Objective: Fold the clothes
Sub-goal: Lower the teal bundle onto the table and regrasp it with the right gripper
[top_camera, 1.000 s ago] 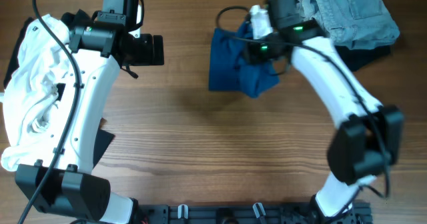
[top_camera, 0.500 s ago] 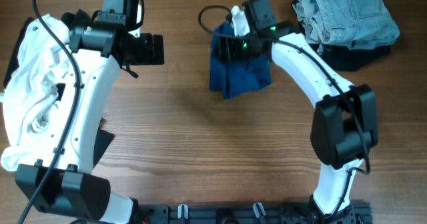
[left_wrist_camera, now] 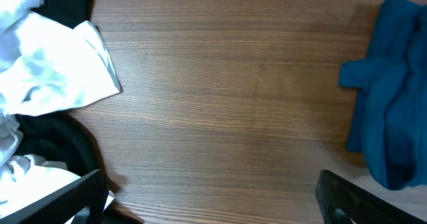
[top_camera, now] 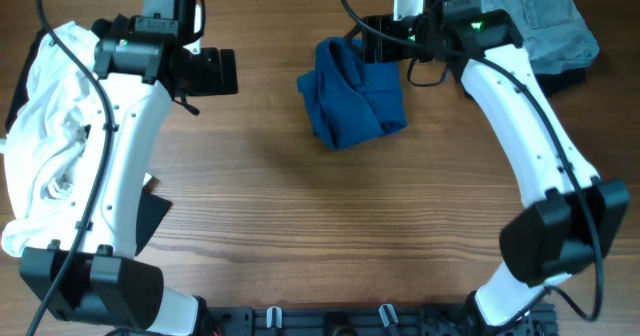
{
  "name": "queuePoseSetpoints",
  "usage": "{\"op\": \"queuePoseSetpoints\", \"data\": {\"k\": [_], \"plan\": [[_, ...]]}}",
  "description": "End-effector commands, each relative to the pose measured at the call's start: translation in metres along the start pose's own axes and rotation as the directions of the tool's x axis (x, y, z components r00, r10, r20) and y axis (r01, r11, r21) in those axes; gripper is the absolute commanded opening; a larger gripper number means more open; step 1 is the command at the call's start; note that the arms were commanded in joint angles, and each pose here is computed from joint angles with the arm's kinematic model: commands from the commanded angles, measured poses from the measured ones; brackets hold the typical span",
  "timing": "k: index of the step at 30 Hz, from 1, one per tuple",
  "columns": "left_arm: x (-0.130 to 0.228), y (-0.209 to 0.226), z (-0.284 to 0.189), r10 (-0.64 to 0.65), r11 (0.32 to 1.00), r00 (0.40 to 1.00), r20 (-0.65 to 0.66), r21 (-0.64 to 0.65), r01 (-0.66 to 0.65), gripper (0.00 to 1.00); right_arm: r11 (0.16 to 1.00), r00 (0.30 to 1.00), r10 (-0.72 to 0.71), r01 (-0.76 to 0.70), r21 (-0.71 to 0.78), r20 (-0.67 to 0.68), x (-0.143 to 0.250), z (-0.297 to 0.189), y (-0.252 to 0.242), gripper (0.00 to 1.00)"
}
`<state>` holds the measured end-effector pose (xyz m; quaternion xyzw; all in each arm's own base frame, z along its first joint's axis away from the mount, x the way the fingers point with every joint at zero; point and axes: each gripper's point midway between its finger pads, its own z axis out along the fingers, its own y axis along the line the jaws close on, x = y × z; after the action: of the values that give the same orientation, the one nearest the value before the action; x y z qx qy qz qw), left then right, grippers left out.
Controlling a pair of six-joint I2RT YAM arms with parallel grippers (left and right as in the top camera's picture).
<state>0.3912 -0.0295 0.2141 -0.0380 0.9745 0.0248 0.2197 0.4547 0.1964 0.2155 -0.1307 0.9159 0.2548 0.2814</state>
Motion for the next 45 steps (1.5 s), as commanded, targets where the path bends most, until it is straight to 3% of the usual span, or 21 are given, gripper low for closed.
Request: {"op": "queuePoseSetpoints", "data": {"k": [1, 4, 10, 18, 22, 29, 32, 34, 38, 42, 45], "plan": [[-0.004, 0.013, 0.001, -0.034, 0.999, 0.999, 0.005, -0.013, 0.034, 1.00, 0.998, 0.994, 0.021, -0.015, 0.053, -0.110, 0.029, 0.043, -0.028, 0.68], [-0.005, 0.035, 0.002, -0.078, 0.996, 0.997, 0.008, -0.052, 0.078, 1.00, 0.998, 0.985, 0.034, -0.026, 0.050, -0.168, 0.045, 0.066, -0.038, 0.60], [-0.011, 0.091, 0.004, -0.204, 0.972, 0.978, 0.037, -0.111, 0.206, 1.00, 1.000, 0.966, -0.016, 0.017, 0.003, -0.258, 0.074, 0.104, -0.029, 0.57], [-0.008, 0.132, 0.003, -0.301, 0.944, 0.952, 0.051, -0.128, 0.306, 1.00, 0.974, 0.950, -0.167, 0.118, -0.192, -0.264, 0.093, 0.133, 0.061, 0.54], [-0.006, 0.145, 0.002, -0.329, 0.932, 0.943, 0.056, -0.142, 0.334, 1.00, 0.963, 0.947, -0.150, 0.075, -0.258, -0.283, 0.104, 0.136, 0.098, 0.53], [-0.008, 0.174, 0.000, -0.396, 0.904, 0.913, 0.095, -0.134, 0.406, 1.00, 0.924, 0.964, -0.200, 0.126, -0.361, -0.175, 0.064, 0.101, 0.122, 0.55], [-0.011, 0.170, 0.001, -0.403, 0.907, 0.910, 0.095, -0.089, 0.411, 1.00, 0.957, 0.971, -0.183, 0.141, -0.252, -0.154, 0.046, 0.088, 0.104, 0.60], [-0.014, 0.161, 0.002, -0.402, 0.913, 0.911, 0.088, -0.040, 0.406, 1.00, 0.990, 0.977, -0.135, 0.125, -0.070, -0.165, 0.039, 0.079, 0.064, 0.69], [-0.017, 0.146, 0.003, -0.387, 0.922, 0.919, 0.076, 0.011, 0.388, 1.00, 0.994, 0.970, -0.035, 0.059, 0.092, -0.239, 0.052, 0.067, 0.007, 0.85], [-0.019, 0.130, 0.004, -0.356, 0.934, 0.932, 0.068, 0.026, 0.355, 1.00, 0.989, 0.960, 0.076, -0.038, 0.144, -0.268, 0.060, 0.053, -0.038, 0.99], [-0.021, 0.118, 0.005, -0.331, 0.944, 0.942, 0.064, 0.038, 0.329, 1.00, 0.985, 0.955, 0.145, -0.116, 0.126, -0.257, 0.061, 0.045, -0.065, 1.00]]}}
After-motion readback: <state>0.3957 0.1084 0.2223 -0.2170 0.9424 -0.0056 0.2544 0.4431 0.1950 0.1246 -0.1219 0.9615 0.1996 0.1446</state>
